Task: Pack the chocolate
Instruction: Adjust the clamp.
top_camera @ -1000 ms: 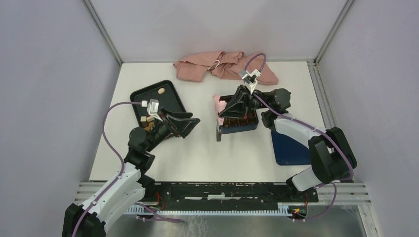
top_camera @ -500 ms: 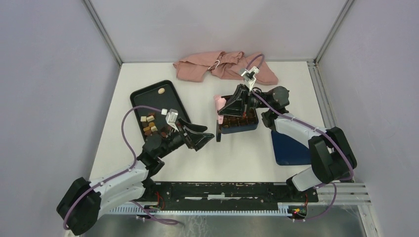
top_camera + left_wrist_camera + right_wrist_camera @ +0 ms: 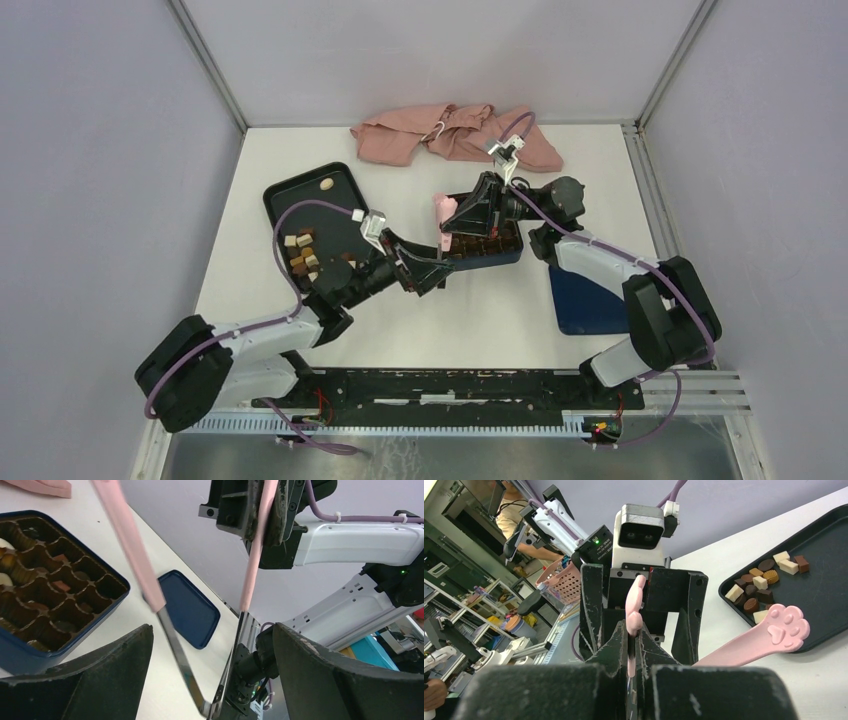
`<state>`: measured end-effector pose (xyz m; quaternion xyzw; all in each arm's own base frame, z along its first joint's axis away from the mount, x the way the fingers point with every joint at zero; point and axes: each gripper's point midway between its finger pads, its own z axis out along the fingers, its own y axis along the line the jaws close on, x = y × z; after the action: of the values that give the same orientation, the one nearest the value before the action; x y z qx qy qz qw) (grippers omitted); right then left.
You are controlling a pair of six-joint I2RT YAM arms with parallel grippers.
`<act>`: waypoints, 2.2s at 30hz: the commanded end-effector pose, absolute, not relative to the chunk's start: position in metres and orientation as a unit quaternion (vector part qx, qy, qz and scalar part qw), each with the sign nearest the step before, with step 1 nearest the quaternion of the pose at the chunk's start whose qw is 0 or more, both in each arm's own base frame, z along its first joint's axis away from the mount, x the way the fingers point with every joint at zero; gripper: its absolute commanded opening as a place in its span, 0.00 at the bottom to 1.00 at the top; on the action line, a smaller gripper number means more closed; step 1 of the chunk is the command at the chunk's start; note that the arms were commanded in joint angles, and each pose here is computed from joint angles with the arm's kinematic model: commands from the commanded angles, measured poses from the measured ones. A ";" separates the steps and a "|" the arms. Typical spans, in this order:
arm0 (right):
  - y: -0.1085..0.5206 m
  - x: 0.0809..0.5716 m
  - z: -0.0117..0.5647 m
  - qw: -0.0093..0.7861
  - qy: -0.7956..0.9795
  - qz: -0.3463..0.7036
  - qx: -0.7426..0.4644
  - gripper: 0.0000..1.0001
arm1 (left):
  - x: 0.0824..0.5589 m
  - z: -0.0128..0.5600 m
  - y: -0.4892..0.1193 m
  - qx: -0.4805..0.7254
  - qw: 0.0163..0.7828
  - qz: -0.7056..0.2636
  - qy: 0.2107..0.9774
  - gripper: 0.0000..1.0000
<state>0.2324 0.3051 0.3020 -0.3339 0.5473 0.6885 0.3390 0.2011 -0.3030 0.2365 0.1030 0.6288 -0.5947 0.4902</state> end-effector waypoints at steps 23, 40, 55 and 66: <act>0.302 0.227 0.313 0.362 0.527 0.709 -0.298 0.00 | 0.211 0.288 -0.329 0.058 0.498 -0.687 0.526 0.54; 0.301 0.228 0.309 0.361 0.528 0.715 -0.280 0.00 | 0.213 0.295 -0.320 0.036 0.513 -0.695 0.502 0.53; 0.296 0.232 0.312 0.379 0.523 0.701 -0.303 0.34 | 0.218 0.274 -0.318 0.047 0.518 -0.647 0.557 0.32; 0.271 0.249 0.323 0.444 0.508 0.652 -0.344 0.62 | 0.241 0.244 -0.273 0.021 0.486 -0.568 0.664 0.33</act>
<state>0.2509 0.2812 0.2987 -0.2944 0.5450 0.6815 0.3897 0.2302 -0.2878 0.2662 0.0176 0.6031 -0.6176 0.5045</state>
